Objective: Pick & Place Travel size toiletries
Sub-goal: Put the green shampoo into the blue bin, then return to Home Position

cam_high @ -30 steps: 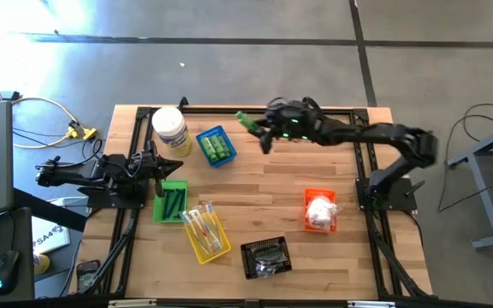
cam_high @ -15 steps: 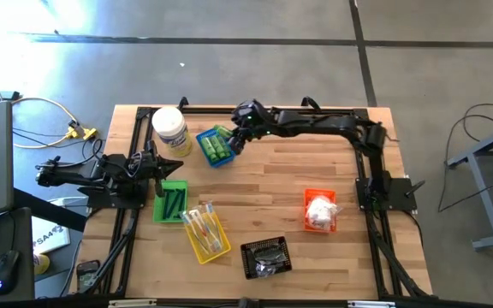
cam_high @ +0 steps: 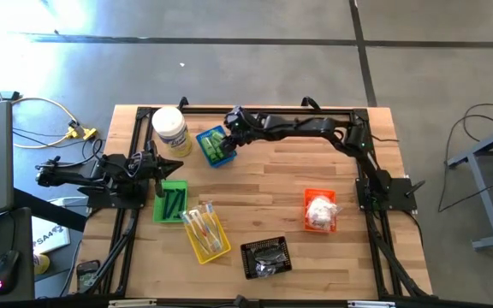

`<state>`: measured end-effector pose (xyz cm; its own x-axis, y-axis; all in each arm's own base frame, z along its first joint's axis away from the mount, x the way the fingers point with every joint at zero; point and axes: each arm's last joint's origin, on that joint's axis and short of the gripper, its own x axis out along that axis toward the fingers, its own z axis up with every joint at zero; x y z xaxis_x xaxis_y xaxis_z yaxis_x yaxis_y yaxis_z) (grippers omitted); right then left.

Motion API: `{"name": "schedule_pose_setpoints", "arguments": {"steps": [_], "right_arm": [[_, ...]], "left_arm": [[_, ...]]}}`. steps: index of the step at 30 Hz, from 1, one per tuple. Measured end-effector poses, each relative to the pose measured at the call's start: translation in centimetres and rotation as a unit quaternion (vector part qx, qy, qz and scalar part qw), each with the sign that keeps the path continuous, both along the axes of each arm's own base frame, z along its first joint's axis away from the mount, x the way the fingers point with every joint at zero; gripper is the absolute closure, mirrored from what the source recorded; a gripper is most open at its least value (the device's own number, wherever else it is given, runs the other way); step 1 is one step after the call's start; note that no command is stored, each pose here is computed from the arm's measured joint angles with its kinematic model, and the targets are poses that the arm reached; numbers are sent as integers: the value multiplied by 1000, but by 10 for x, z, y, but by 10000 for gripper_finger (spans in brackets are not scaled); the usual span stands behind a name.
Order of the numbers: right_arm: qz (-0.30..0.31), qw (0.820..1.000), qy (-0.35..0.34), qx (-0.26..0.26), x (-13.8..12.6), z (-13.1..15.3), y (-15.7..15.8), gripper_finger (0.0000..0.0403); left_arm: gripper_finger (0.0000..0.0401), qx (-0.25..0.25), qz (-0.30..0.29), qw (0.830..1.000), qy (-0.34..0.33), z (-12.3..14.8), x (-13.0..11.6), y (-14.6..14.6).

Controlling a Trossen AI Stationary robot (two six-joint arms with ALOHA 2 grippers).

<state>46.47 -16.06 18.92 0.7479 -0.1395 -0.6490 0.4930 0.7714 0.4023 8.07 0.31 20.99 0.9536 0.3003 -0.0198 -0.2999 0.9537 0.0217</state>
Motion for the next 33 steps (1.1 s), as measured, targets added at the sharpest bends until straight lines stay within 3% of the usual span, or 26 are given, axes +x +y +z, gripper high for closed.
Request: {"name": "schedule_pose_setpoints", "arguments": {"steps": [11,21,33], "right_arm": [[-20,997,11,-70,11,-3,23,228],[-10,998,5,-56,16,-17,24,225],[4,999,3,-44,15,-17,22,175]], "left_arm": [[401,-2,0,1000,0,0,0,0],[401,-19,-4,1000,-3,-1,0,0],[401,-23,-4,1000,-5,0,0,0]]}}
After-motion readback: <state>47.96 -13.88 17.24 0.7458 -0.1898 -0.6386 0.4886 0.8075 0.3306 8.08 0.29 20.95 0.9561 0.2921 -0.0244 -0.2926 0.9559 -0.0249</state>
